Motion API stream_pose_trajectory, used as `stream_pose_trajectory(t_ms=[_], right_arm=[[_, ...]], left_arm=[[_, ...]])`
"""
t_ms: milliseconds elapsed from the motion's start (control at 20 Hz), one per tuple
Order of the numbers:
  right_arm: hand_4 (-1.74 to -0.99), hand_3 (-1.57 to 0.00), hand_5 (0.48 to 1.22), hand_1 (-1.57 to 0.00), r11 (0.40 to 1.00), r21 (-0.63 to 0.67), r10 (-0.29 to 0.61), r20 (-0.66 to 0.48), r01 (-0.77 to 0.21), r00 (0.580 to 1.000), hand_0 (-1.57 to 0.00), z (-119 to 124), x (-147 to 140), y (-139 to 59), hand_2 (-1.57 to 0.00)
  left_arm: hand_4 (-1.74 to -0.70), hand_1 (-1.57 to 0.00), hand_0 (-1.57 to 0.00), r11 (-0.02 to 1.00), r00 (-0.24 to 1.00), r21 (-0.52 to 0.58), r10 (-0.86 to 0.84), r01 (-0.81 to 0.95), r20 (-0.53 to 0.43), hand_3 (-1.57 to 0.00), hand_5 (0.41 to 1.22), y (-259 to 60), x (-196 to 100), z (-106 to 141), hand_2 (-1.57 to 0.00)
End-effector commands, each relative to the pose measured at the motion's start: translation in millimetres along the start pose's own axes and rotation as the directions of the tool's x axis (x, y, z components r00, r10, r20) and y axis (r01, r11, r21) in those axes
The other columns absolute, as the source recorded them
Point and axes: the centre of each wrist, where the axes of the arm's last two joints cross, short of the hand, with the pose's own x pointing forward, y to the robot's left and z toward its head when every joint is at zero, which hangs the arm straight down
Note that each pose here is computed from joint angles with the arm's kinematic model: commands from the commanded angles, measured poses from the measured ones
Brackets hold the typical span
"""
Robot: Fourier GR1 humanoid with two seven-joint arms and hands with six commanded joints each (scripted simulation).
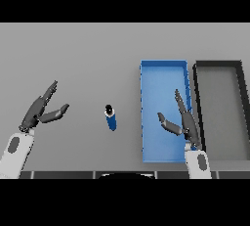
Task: Pick up the blue pipe and place it into the blue bin.
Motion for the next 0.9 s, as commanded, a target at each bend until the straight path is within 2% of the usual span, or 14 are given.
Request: stream_pose_trajectory(t_ms=[0, 300, 450, 700, 850], right_arm=[[-1.186, 0.00, 0.601, 0.00, 1.000, -0.007, 0.011, -0.022, -0.011, 1.000, 0.00, 1, -1, 0.5, 0.00], [-1.201, 0.00, 0.609, 0.00, 1.000, 0.018, 0.017, 0.010, -0.017, 1.000, 0.00, 0, -1, 6.7, 0.00], [-1.208, 0.00, 0.612, 0.00, 0.999, 0.013, 0.032, 0.007, -0.032, 0.999, 0.00, -1, 0, 2.6, 0.00], [-1.223, 0.00, 0.619, 0.00, 1.000, 0.016, 0.018, 0.012, -0.018, 1.000, 0.00, 2, 9, 5.2, 0.00], [-1.230, 0.00, 0.622, 0.00, 1.000, 0.017, 0.015, -0.004, -0.015, 1.000, 0.00, 5, 4, 10.9, 0.00]], left_arm=[[-1.08, 0.00, 0.00, 1.000, 1.000, -0.013, 0.012, -0.012, 0.019, 0.00, 0.604, 3, 4, 0, 0.00], [-1.11, 0.00, 0.00, 0.966, 0.998, -0.258, 0.037, -0.022, 0.052, 0.00, 0.534, -24, 8, 11, 0.00], [-1.16, 0.00, 0.00, 0.934, 0.997, -0.356, 0.057, -0.032, 0.059, 0.00, 0.497, -53, 13, 14, 0.00], [-1.19, 0.00, 0.00, 0.923, 0.996, -0.385, 0.021, 0.012, 0.081, 0.00, 0.466, -92, 15, 6, 0.00], [-1.19, 0.00, 0.00, 0.919, 0.996, -0.395, 0.040, -0.005, 0.080, 0.00, 0.465, -108, 11, 0, 0.00]])
